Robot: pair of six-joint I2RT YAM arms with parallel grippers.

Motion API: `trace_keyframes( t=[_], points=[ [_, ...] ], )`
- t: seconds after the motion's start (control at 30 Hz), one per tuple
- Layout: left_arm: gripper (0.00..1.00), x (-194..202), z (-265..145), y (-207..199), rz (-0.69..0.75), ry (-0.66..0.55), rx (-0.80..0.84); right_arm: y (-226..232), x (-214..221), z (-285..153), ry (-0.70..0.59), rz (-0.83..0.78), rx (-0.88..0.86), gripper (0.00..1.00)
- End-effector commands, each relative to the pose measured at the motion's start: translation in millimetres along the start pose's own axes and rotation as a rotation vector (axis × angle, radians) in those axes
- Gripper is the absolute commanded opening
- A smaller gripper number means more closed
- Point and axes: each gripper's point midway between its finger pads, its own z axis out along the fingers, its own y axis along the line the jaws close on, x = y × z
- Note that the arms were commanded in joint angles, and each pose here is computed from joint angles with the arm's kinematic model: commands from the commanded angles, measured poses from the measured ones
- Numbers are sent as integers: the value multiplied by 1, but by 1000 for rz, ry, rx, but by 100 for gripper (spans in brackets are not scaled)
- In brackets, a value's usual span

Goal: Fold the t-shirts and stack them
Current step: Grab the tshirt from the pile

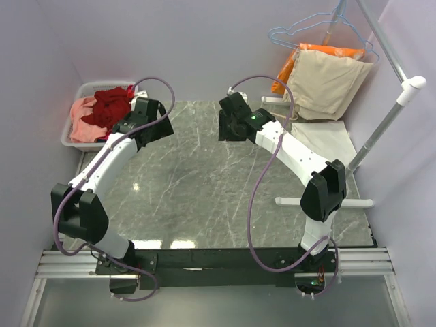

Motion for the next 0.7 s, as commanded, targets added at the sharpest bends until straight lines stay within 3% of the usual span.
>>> trace_keyframes(
  t=[0.0, 0.3, 0.43, 0.47, 0.67],
  points=[
    [100, -29, -32, -6, -30, -112, 58, 15, -26, -24, -83, -4, -60, 53],
    [99, -34, -39, -3, -38, -109, 36, 19, -19, -25, -75, -16, -72, 53],
    [99, -50, -27, 19, -90, -122, -71, 18, -20, -27, -76, -25, -60, 53],
    [100, -44, -14, 28, -93, -77, -113, 18, -20, -27, -78, -25, -56, 53],
    [92, -93, 21, 77, -268, -96, -201, 12, -15, -28, -86, -8, -42, 53]
  ],
)
